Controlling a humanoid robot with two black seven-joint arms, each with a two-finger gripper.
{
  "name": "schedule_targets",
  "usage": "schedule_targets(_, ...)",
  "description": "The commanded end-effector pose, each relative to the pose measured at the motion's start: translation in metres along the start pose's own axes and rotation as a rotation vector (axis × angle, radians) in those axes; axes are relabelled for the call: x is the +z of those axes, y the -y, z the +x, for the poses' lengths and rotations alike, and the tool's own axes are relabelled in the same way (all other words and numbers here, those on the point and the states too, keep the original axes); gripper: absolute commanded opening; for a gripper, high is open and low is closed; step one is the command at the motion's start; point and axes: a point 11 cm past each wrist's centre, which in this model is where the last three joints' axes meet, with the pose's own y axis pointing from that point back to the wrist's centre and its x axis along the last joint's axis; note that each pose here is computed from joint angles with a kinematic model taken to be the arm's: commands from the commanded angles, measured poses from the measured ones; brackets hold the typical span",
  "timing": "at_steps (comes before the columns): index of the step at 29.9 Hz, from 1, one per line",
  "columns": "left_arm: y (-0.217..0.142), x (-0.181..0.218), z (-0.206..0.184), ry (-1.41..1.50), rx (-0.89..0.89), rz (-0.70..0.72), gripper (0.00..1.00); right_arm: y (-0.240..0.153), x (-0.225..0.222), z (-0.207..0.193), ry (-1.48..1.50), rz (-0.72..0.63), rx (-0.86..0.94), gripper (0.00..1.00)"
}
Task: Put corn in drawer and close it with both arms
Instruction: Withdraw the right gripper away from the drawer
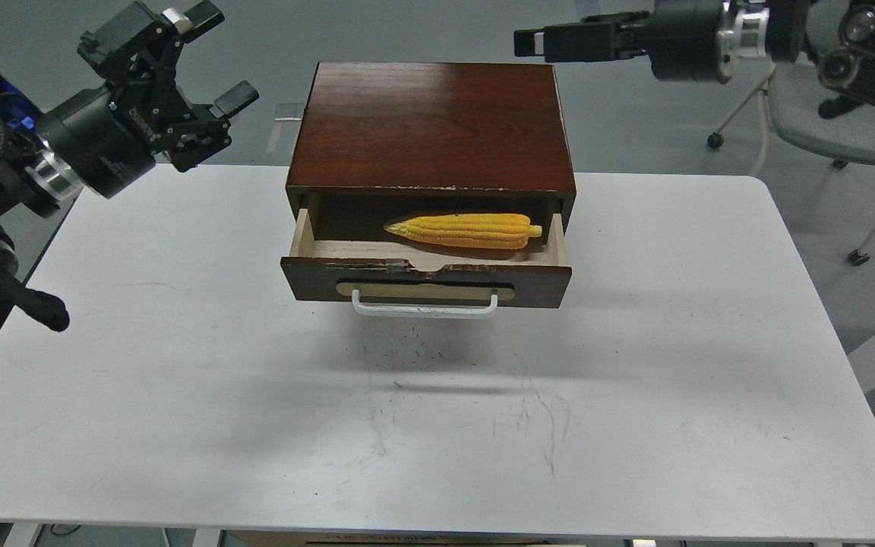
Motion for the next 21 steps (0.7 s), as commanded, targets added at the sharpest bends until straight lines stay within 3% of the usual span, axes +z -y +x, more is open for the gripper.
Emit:
schedule_targets(1,0.001,-0.003,-0.004,-0.003,-0.014,0.006,1.0,-0.024,0.045,-0.023,0.34,-0.007,0.15,0.99)
schedule_targets(11,0.011,-0.004,-0.041,0.135,-0.173,0.017,1.0,-0.067,0.142,-0.109,1.012,-0.025,0.535,0.99)
schedule_targets(19,0.026,-0.007,-0.102,0.404,-0.425,0.021,0.99,-0.074,0.181,-0.163,1.158,-0.125,0.626,0.99)
schedule_targets(21,0.032,-0.014,-0.132,0.476,-0.526,0.01,0.95,-0.076,0.185,-0.173,1.168,-0.145,0.623,0.99)
